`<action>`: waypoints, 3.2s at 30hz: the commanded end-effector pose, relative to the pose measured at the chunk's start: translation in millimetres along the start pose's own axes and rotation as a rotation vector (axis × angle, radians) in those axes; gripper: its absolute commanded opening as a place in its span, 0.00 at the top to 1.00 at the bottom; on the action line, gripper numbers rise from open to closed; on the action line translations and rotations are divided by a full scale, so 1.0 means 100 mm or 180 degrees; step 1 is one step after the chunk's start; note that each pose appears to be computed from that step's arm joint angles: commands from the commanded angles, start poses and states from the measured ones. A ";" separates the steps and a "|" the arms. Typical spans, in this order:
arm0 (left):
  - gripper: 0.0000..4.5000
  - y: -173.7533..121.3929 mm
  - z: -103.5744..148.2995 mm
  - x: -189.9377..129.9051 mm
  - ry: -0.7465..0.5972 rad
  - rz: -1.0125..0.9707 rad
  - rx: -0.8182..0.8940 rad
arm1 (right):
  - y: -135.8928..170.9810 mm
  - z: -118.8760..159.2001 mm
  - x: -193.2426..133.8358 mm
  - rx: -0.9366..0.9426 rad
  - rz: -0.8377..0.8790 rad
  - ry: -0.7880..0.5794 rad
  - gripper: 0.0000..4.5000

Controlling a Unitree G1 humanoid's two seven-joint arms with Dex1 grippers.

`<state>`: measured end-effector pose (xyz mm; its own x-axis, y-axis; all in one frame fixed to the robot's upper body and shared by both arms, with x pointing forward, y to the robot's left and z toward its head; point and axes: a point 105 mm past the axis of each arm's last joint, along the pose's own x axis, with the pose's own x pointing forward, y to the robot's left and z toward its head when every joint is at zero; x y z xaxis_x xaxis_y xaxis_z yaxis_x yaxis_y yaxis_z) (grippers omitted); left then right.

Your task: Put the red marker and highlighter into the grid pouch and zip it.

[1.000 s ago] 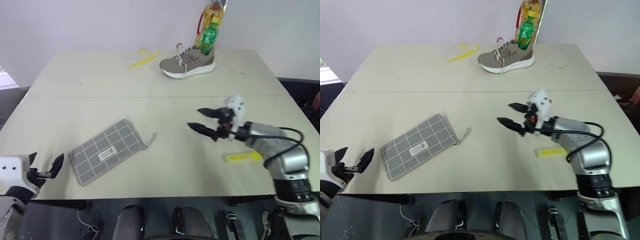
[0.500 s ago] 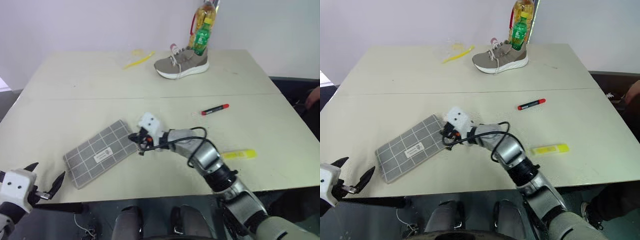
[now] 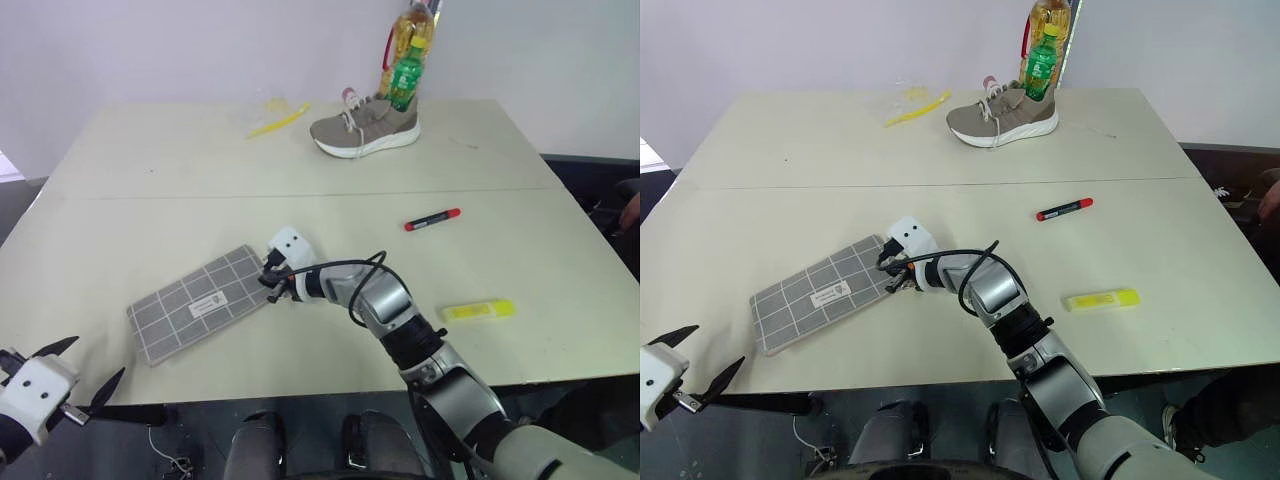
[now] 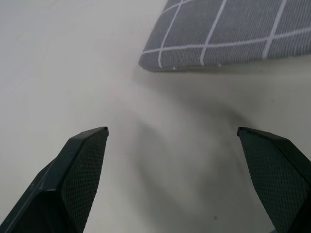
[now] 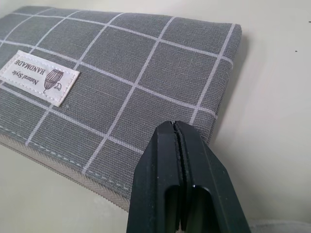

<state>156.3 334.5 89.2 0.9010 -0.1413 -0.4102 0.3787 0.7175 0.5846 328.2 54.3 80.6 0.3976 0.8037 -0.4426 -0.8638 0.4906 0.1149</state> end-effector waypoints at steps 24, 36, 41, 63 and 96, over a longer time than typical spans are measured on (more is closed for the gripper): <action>0.87 -0.35 0.50 0.61 -0.1337 -0.0915 0.1879 | -0.01 -0.04 -0.01 0.0015 -0.0060 0.0018 1.00; 0.99 -0.18 0.90 0.72 -0.1499 -0.0407 0.0609 | -0.49 0.61 -0.47 -0.0694 -0.0583 -0.0844 1.00; 1.00 -0.12 1.14 0.82 -0.1514 -0.0186 0.0005 | -0.84 0.70 -0.96 -0.1041 -0.0681 -0.0765 0.57; 1.00 -0.41 1.67 1.09 -0.1904 -0.0236 -0.0403 | -0.80 0.75 -0.81 -0.0536 -0.0829 -0.0807 0.56; 1.00 -0.95 2.31 1.39 -0.2228 -0.0618 -0.0660 | 0.41 0.53 -0.74 -0.2419 0.0500 -0.0255 0.99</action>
<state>298.0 108.0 125.5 0.8151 -0.5778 0.0410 0.5279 0.7701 0.3581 303.9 8.9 150.6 0.3463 0.8225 -0.4512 -0.8841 0.1252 -0.4503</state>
